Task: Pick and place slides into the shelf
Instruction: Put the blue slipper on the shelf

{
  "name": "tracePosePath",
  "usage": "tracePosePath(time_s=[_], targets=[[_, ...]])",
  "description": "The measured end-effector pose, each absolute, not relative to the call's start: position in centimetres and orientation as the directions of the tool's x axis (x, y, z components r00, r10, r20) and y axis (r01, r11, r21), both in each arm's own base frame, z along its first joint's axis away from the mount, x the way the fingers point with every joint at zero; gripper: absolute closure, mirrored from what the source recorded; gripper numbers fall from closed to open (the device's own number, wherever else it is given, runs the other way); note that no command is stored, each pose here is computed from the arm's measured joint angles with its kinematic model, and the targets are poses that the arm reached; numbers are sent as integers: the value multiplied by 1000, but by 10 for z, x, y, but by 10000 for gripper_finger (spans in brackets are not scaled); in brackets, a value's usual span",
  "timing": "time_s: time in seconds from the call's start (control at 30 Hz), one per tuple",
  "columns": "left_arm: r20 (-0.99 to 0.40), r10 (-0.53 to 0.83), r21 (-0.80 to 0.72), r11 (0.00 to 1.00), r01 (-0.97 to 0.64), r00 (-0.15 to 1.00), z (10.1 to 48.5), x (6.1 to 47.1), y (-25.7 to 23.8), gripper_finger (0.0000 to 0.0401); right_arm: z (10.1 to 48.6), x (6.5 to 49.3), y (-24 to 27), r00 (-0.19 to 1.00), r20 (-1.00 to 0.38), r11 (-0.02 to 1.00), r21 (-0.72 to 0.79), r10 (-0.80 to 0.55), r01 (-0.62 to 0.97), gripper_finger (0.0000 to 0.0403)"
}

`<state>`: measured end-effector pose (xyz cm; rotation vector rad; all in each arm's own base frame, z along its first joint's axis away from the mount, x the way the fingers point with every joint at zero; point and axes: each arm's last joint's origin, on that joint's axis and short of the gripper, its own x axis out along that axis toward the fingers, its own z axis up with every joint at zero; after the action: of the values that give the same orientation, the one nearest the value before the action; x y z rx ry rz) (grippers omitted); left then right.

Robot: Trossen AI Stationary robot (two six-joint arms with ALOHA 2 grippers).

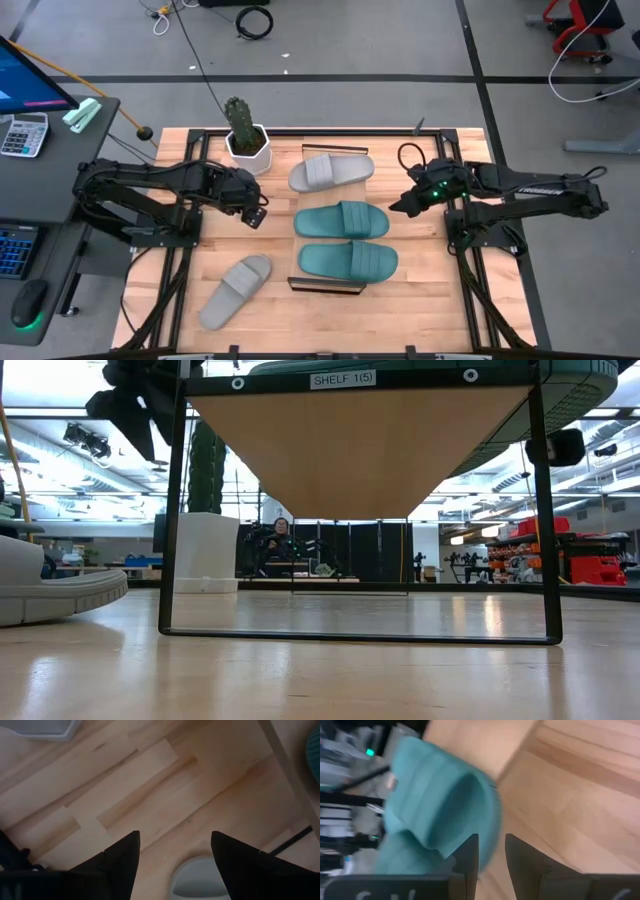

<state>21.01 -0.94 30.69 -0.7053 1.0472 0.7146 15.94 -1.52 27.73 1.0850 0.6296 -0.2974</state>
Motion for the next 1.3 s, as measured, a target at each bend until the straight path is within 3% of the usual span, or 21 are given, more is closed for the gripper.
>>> tracePosePath(time_s=[1.3], targets=[[-862, 274, -204, 582, -787, 426, 311, 219, -15, 170, 263, 175, 3, 763, -633, 363, 747, 132, 557, 300]])
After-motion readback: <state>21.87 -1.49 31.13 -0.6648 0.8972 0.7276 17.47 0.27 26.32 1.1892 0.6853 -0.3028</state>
